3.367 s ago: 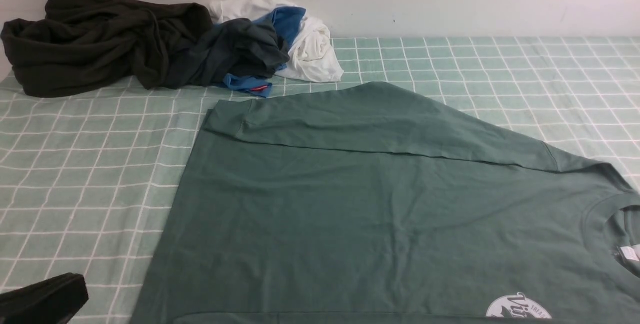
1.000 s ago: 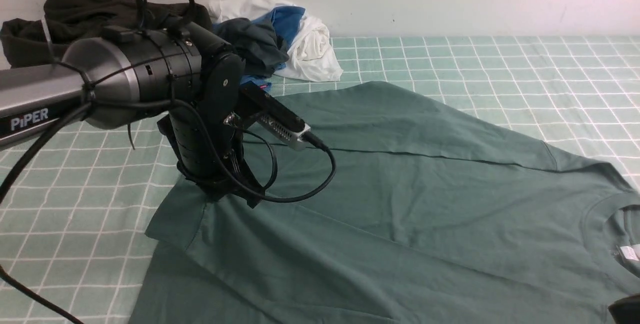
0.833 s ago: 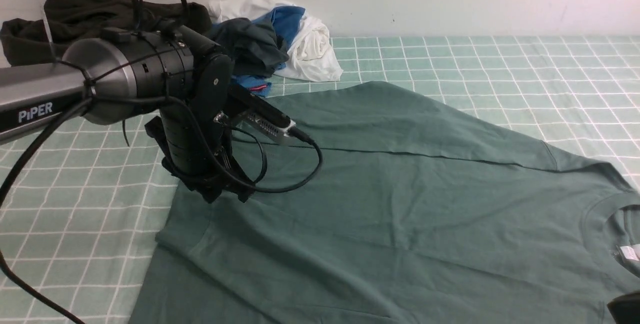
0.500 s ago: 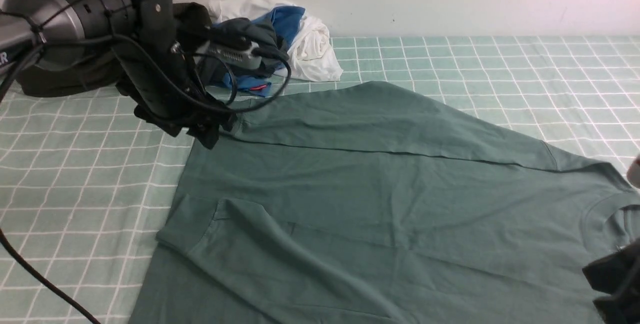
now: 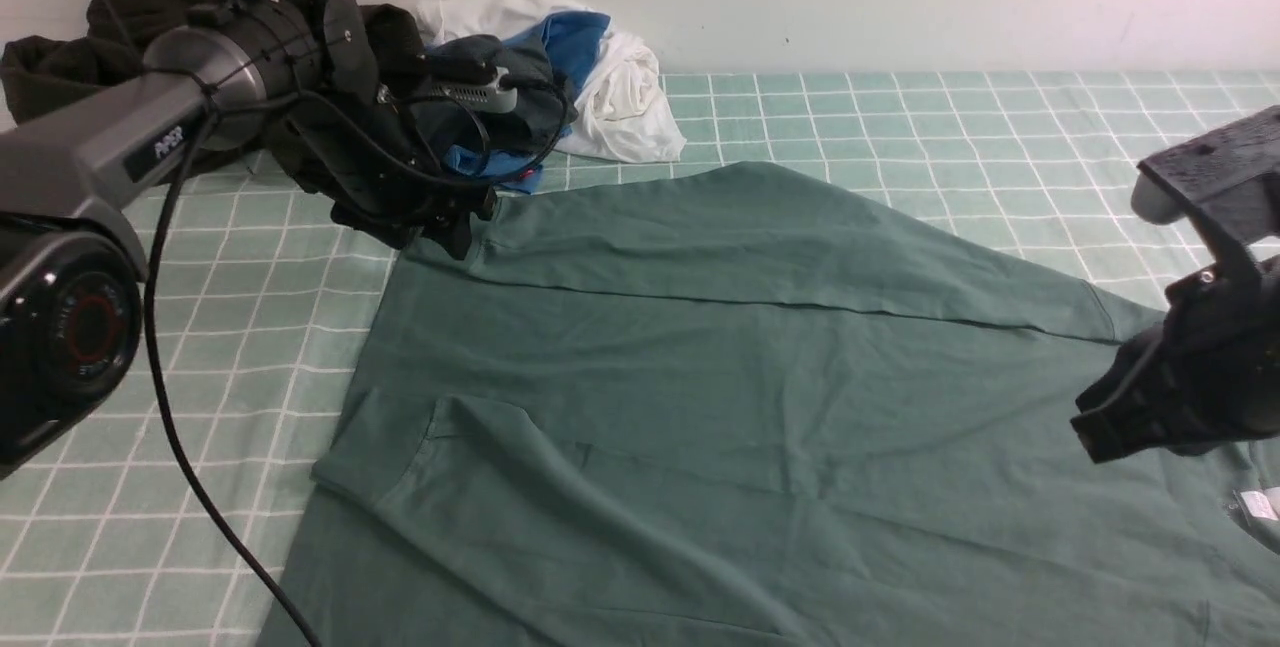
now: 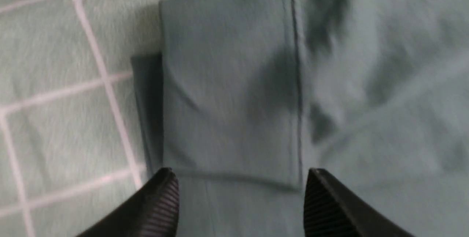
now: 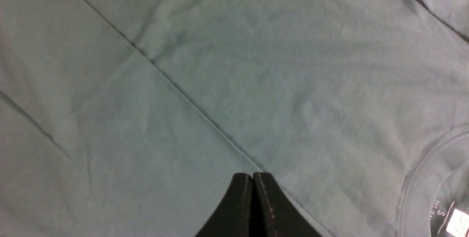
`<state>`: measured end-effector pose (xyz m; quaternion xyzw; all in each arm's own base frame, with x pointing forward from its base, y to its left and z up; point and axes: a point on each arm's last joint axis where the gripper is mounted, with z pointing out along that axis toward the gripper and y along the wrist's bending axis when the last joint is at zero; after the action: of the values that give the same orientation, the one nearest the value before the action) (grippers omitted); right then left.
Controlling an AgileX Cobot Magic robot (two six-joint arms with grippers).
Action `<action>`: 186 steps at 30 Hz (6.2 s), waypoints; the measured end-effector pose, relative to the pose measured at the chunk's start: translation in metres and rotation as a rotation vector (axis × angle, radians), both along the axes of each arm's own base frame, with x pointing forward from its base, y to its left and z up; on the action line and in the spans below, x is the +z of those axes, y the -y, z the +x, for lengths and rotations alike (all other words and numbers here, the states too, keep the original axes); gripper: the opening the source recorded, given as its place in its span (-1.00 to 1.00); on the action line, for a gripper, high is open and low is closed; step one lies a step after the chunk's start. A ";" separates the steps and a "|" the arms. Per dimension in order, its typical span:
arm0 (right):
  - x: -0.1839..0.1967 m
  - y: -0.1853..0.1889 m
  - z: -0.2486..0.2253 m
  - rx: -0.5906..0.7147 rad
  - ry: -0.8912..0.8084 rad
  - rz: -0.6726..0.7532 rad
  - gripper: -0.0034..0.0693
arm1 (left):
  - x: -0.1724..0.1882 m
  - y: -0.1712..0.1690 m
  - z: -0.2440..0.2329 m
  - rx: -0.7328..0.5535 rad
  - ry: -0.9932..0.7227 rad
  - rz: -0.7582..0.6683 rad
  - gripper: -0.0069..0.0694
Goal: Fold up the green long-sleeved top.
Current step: Use the left arm to clamp the cuff farthest from it, then use the left arm to drag and drop the cuff onto the cuff closest to the left arm, then use both arms simultaneously to clamp the lower edge of the clothing fabric
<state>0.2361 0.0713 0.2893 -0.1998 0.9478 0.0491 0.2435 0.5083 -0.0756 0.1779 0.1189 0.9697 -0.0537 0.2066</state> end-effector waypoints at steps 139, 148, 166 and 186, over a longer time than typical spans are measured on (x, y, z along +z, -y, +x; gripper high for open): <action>0.034 -0.062 -0.106 0.663 -0.067 -0.036 -0.94 | -0.028 0.040 -0.351 -0.649 -0.377 0.413 -0.80; -0.008 -0.065 -0.094 0.762 -0.175 -0.194 -0.38 | -0.008 0.034 -0.357 -0.585 -0.347 0.399 -0.81; -0.133 -0.042 -0.098 1.005 -0.123 -0.447 0.55 | 0.005 0.029 -0.364 -0.603 -0.320 0.384 -0.82; -0.133 -0.040 -0.090 0.920 -0.067 -0.488 -0.16 | 0.005 0.030 -0.363 -0.609 -0.307 0.380 -0.82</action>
<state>0.1460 0.1117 0.1561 -0.6451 0.7530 -0.0649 0.1125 0.1455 -0.1059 0.1829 0.4278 0.9024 0.0508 0.0078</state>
